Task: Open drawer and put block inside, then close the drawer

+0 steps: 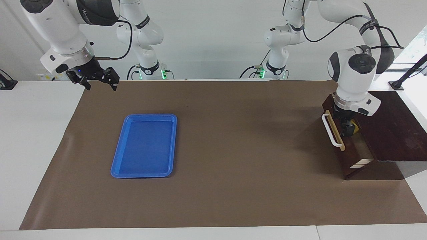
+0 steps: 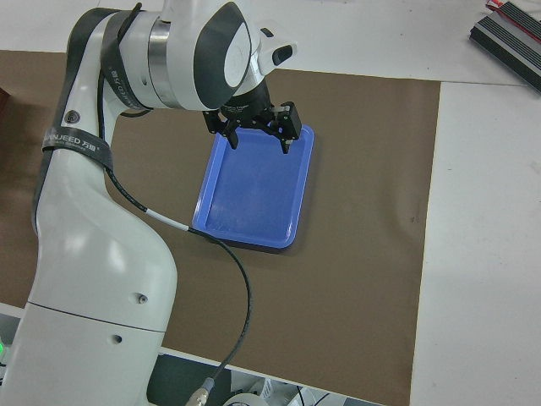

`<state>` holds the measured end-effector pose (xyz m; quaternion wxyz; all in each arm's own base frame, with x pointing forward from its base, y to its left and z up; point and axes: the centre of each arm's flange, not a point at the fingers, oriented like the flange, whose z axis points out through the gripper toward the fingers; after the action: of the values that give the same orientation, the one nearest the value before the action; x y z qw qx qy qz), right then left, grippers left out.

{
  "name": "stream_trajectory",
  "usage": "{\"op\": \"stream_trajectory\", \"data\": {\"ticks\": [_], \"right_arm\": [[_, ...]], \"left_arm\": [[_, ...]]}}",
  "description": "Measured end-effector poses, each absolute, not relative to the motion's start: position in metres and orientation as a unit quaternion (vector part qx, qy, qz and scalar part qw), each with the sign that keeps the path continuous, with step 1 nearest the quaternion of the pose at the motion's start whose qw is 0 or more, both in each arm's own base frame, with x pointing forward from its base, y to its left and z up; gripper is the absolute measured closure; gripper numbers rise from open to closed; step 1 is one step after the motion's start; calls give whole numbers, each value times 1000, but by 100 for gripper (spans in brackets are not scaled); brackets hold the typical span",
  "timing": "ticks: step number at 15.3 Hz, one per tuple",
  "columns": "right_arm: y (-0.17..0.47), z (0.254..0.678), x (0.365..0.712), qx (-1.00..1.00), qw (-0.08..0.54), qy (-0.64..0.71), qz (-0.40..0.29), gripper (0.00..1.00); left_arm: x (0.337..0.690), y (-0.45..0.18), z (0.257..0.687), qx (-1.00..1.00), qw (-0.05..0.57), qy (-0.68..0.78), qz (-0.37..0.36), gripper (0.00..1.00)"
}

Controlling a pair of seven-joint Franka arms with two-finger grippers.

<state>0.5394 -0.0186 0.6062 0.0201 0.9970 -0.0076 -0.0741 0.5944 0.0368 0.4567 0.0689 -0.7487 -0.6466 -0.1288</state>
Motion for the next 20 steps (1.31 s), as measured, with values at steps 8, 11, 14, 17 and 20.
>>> {"op": "stream_trajectory", "data": {"ticks": [8, 11, 14, 17, 20], "right_arm": [[-21, 606, 539, 997, 20, -10, -75, 0], [-21, 608, 539, 997, 20, -10, -74, 0], [-20, 609, 539, 997, 20, -9, -73, 0], [-18, 609, 539, 997, 20, -7, -72, 0], [-16, 609, 539, 997, 20, -5, -72, 0]], "left_arm": [[598, 34, 459, -780, 54, -610, -129, 0], [600, 1, 465, -805, 42, -581, -112, 0], [597, -21, 502, -870, 43, -488, -56, 0], [584, -25, 539, -933, 27, -359, -1, 0], [576, -31, 545, -969, 21, -247, 23, 0]]}}
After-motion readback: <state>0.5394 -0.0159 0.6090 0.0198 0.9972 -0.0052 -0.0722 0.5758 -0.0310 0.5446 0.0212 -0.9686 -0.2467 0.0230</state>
